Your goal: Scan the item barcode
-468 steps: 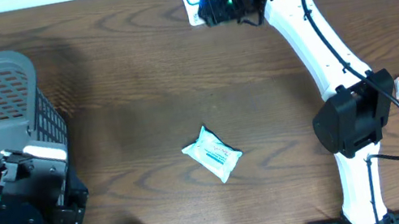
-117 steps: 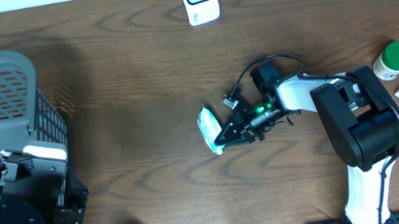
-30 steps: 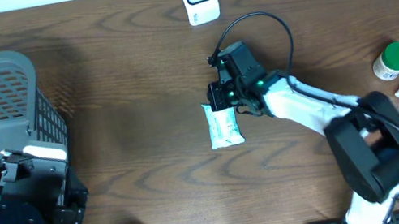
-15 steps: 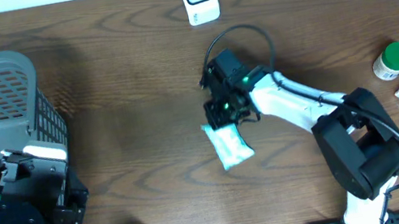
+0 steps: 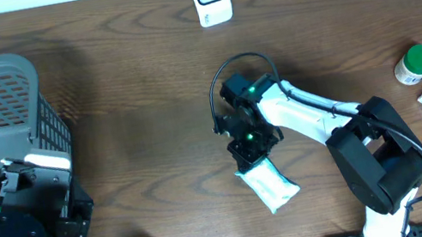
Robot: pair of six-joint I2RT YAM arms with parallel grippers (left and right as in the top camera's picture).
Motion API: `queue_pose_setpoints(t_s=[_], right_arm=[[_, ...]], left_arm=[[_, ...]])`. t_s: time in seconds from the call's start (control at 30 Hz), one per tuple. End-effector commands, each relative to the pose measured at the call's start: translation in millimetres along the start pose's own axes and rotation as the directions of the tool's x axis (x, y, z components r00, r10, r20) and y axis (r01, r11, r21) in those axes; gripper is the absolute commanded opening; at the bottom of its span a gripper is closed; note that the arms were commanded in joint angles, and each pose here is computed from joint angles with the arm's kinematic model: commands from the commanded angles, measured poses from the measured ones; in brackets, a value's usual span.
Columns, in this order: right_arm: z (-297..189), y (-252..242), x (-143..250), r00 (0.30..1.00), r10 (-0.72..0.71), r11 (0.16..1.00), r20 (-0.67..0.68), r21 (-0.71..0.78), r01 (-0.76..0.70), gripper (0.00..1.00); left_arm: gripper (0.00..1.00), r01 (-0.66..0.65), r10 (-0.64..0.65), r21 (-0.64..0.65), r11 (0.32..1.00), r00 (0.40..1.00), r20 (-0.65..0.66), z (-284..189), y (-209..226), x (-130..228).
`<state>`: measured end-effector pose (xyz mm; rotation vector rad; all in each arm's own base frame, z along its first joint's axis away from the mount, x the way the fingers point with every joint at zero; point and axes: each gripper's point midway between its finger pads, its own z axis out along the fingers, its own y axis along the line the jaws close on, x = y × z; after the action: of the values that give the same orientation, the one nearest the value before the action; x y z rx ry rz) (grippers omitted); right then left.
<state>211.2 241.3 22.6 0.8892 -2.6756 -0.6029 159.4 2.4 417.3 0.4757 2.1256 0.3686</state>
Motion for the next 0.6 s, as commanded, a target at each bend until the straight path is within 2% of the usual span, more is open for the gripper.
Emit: queue_pose_setpoints(t_s=[0.0,0.1,0.13,0.2,0.23,0.33,0.47,0.57], right_arm=[[-27,38,-13,0.984,-0.158,0.984,0.084,-0.072,0.164,0.15],[-45,59,-15,0.972,-0.195,0.975,0.131,-0.086,0.207,0.17],[-49,64,-13,0.97,-0.199,0.974,0.137,-0.082,0.211,0.15],[-53,71,-5,0.974,-0.184,0.978,0.129,-0.072,0.195,0.03],[-52,74,-2,0.979,-0.169,0.981,0.117,-0.076,0.179,0.01],[-37,79,13,0.991,-0.126,0.989,0.051,-0.068,0.129,0.01],[-6,66,38,0.998,-0.04,0.999,-0.043,0.026,0.041,0.01],[15,51,56,0.992,0.106,0.989,-0.074,0.111,-0.097,0.01]], left_arm=[[0.82,0.001,-0.001,-0.009,1.0,1.0,0.004,-1,2,1],[0.82,0.001,-0.001,-0.009,1.0,1.0,0.004,-1,2,1],[0.82,0.001,-0.001,-0.009,1.0,1.0,0.004,-1,2,1],[0.82,0.001,-0.001,-0.009,1.0,1.0,0.004,-1,2,1],[0.82,0.001,-0.001,-0.009,1.0,1.0,0.004,-1,2,1],[0.82,0.001,-0.001,-0.009,1.0,1.0,0.004,-1,2,1],[0.82,0.001,-0.001,-0.01,1.0,1.0,0.004,-1,2,1],[0.82,0.001,-0.001,-0.009,1.0,1.0,0.004,-1,2,1]])
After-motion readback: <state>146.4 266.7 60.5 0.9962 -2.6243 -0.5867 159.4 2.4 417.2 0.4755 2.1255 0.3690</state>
